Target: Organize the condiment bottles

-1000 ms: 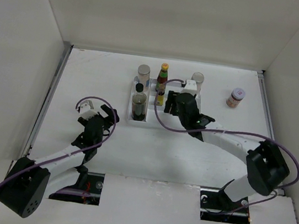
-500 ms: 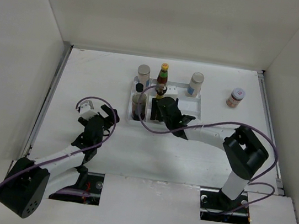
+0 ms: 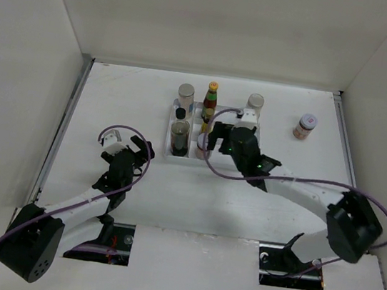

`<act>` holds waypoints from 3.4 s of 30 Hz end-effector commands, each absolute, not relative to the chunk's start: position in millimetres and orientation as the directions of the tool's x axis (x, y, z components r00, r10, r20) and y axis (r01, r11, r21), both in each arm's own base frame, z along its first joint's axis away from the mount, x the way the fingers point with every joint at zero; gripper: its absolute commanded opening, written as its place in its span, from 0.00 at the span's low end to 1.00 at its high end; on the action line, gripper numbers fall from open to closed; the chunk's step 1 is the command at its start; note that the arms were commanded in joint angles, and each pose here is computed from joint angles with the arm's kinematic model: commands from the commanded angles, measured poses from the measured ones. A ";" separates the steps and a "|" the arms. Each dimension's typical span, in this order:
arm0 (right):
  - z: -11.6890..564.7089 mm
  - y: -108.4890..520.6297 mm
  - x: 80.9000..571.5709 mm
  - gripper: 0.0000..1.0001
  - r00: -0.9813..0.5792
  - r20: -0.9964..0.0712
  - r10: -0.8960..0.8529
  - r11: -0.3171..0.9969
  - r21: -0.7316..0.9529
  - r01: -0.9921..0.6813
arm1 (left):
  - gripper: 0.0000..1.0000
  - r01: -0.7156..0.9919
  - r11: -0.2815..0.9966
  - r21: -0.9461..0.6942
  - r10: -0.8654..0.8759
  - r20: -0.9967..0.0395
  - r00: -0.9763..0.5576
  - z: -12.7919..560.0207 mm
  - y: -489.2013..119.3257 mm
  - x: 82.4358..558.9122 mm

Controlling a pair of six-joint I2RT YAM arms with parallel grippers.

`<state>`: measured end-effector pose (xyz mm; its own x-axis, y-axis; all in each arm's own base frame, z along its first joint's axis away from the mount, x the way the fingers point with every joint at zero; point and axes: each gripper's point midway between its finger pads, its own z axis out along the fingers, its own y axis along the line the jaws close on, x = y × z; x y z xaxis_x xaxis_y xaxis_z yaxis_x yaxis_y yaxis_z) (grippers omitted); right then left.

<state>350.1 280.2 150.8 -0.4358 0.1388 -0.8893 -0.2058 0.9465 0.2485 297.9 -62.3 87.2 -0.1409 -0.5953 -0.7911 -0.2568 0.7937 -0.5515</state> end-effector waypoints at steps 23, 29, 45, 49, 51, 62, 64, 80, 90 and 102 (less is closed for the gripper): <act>136.3 -75.0 497.5 1.00 -0.326 -0.882 0.340 0.856 0.146 0.496 | 1.00 -0.239 0.777 -0.582 -0.618 -0.778 -0.114 93.3 -63.6 302.4; 114.5 -72.3 521.2 1.00 -0.359 -0.865 0.350 0.865 0.152 0.477 | 1.00 -0.242 0.778 -0.579 -0.616 -0.779 -0.119 92.1 -63.9 303.3; 154.0 -29.5 466.0 0.52 -0.236 -0.905 0.354 0.876 0.232 0.424 | 1.00 -0.236 0.774 -0.587 -0.621 -0.776 -0.106 94.3 -62.5 302.2; 186.5 11.5 436.7 0.51 -0.190 -0.924 0.333 0.904 0.255 0.344 | 1.00 -0.235 0.775 -0.586 -0.621 -0.776 -0.111 93.9 -63.3 302.1; 201.1 40.0 424.0 0.51 -0.183 -0.926 0.331 0.921 0.274 0.277 | 1.00 -0.235 0.773 -0.589 -0.623 -0.775 -0.108 94.1 -62.9 301.9; 180.4 163.2 387.6 0.53 -0.311 -0.914 0.259 0.963 0.268 0.013 | 1.00 -0.255 0.758 -0.600 -0.639 -0.763 -0.103 92.3 -56.5 302.4; 166.3 166.9 383.1 0.53 -0.335 -0.909 0.247 0.966 0.259 0.010 | 1.00 -0.268 0.750 -0.605 -0.646 -0.757 -0.099 90.5 -53.2 302.2; 153.5 172.2 370.2 1.00 -0.339 -0.910 0.237 0.966 0.259 -0.020 | 1.00 -0.326 0.738 -0.590 -0.654 -0.745 -0.132 83.7 -46.0 306.4; 215.8 51.9 346.1 1.00 0.020 -0.856 0.516 0.830 0.506 0.233 | 1.00 -0.440 0.756 -0.484 -0.618 -0.749 -0.239 70.0 -34.4 306.4; 127.8 -1.4 338.8 1.00 0.047 -0.654 0.755 0.593 0.712 0.377 | 1.00 -0.431 0.769 -0.473 -0.601 -0.765 -0.233 97.7 -25.1 312.2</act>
